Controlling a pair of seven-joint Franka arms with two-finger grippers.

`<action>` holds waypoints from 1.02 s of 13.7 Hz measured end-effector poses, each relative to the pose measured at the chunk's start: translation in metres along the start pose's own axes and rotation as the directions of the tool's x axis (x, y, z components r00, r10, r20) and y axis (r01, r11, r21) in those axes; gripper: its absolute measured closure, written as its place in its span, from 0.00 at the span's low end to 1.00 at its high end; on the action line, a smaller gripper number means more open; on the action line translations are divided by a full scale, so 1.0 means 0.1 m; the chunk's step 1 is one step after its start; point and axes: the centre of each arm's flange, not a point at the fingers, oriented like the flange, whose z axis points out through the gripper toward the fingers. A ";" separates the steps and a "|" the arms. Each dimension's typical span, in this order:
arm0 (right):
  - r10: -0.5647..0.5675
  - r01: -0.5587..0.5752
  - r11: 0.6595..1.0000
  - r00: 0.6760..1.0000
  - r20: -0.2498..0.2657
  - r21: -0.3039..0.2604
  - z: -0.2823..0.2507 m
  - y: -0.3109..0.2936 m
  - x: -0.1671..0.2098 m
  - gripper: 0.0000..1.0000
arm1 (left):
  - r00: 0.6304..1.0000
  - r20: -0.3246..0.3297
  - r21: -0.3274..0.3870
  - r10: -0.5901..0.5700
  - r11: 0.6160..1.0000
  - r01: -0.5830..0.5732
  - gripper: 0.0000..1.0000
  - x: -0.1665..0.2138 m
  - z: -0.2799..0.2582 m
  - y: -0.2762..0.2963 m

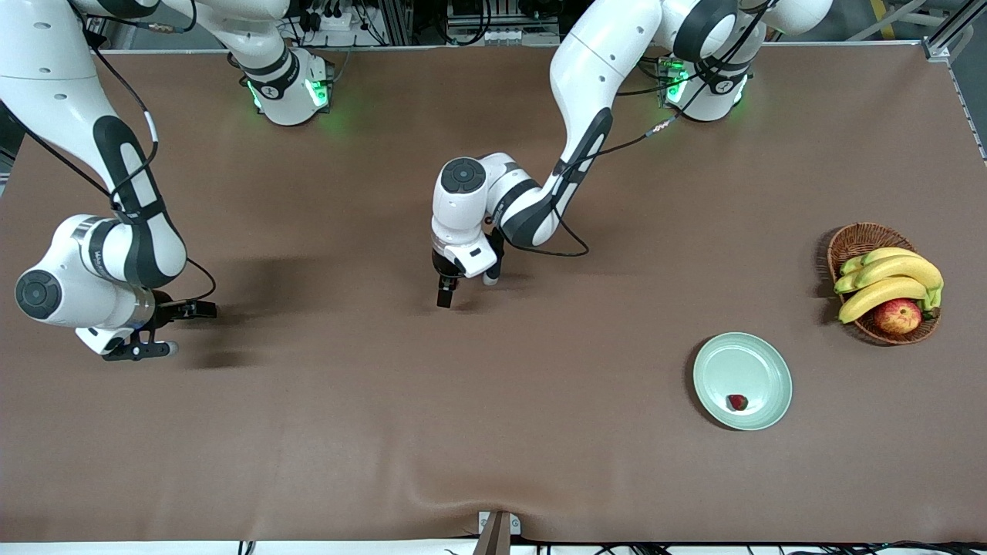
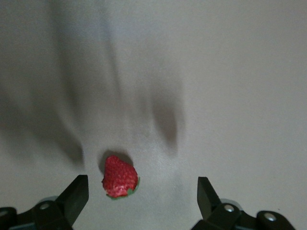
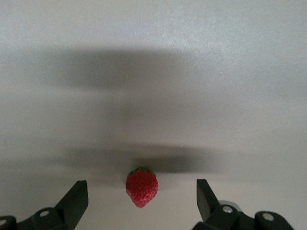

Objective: Collect all strawberries into plate
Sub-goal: 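Grasp the second strawberry with the left gripper while the right grasps the third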

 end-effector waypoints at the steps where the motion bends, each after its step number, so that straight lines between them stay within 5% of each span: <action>1: 0.000 0.000 1.000 1.000 0.008 0.002 0.04 0.00 -0.01 0.00 | 1.000 -0.002 0.002 -0.001 1.000 0.001 0.00 0.00 0.02 -0.02; 10: -0.004 0.004 1.000 0.999 0.033 0.009 0.17 -0.02 -0.06 0.19 | 1.000 -0.014 0.017 0.009 1.000 -0.008 0.00 -0.01 0.16 -0.12; 12: -0.005 0.005 1.000 0.999 0.035 0.009 0.19 -0.02 -0.06 0.24 | 1.000 -0.015 0.019 0.010 1.000 -0.009 0.19 -0.01 0.17 -0.13; 14: -0.007 0.007 1.000 0.999 0.036 0.010 0.20 -0.03 -0.06 0.41 | 1.000 -0.012 0.019 0.014 1.000 -0.014 0.41 -0.04 0.16 -0.16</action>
